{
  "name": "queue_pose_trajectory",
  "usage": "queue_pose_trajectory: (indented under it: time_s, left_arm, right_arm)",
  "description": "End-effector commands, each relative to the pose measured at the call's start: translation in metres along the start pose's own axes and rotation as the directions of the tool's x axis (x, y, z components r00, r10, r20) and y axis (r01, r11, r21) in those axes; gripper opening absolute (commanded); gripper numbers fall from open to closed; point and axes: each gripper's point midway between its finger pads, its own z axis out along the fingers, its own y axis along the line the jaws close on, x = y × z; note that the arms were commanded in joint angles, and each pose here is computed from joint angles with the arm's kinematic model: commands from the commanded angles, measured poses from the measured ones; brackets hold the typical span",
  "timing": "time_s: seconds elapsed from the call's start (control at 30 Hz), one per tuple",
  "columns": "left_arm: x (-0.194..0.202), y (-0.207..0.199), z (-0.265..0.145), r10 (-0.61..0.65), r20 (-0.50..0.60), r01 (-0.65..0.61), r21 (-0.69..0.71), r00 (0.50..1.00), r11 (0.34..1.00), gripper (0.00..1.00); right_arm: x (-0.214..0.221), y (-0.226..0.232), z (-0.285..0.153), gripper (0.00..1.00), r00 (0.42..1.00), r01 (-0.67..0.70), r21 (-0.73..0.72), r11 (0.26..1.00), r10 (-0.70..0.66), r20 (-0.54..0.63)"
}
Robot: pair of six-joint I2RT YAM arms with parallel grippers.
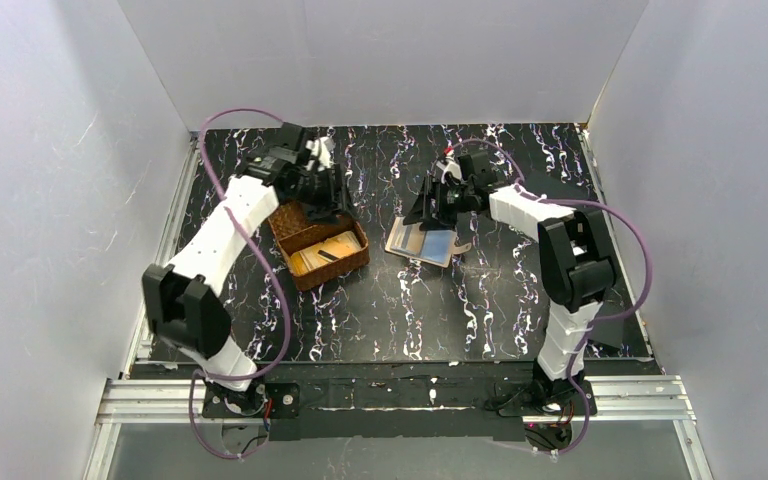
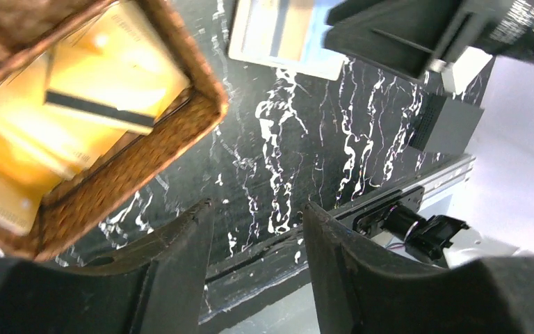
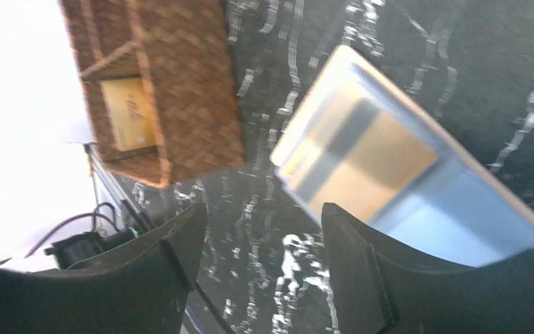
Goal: Put the credit cards into the card holder
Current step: Pick up the credit card from the storage box.
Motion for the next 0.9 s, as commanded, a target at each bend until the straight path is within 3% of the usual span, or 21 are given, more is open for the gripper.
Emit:
queue_pose_trajectory:
  time_s: [0.0,0.1,0.23,0.37,0.6,0.7,0.87]
  left_arm:
    - [0.012,0.032,-0.034,-0.194,0.075,0.2,-0.088,0.978,0.976,0.52]
    - [0.031,0.053,-0.04,-0.326,0.064,0.332,-0.136,0.943,0.934,0.57]
    - [0.046,0.056,-0.043,-0.361,-0.005,0.355,-0.169,0.933,0.92,0.58]
    - [0.05,0.066,-0.031,-0.359,-0.042,0.343,-0.21,0.933,0.916,0.59]
    - [0.033,0.081,0.004,-0.363,-0.031,0.347,-0.228,0.931,0.91,0.59]
    - [0.033,0.087,0.017,-0.395,-0.056,0.369,-0.257,0.917,0.893,0.46]
    - [0.04,0.102,0.03,-0.415,-0.093,0.366,-0.324,0.905,0.872,0.2]
  right_arm:
    - [-0.008,0.07,-0.013,0.71,0.995,0.077,-0.109,0.991,-0.069,0.073]
    - [-0.014,0.134,-0.013,0.72,0.987,0.087,-0.201,0.976,-0.057,0.149]
    - [-0.016,0.182,-0.007,0.73,0.988,0.079,-0.211,0.974,-0.049,0.145]
    - [-0.008,0.188,0.022,0.71,0.993,0.107,-0.162,0.981,-0.098,0.063]
    - [-0.015,0.163,0.051,0.59,0.991,0.136,-0.018,0.991,-0.136,-0.012]
    - [-0.007,0.166,0.057,0.51,0.985,0.155,-0.02,0.988,-0.156,-0.072]
    - [-0.003,0.154,0.069,0.47,0.979,0.181,0.011,0.983,-0.179,-0.095]
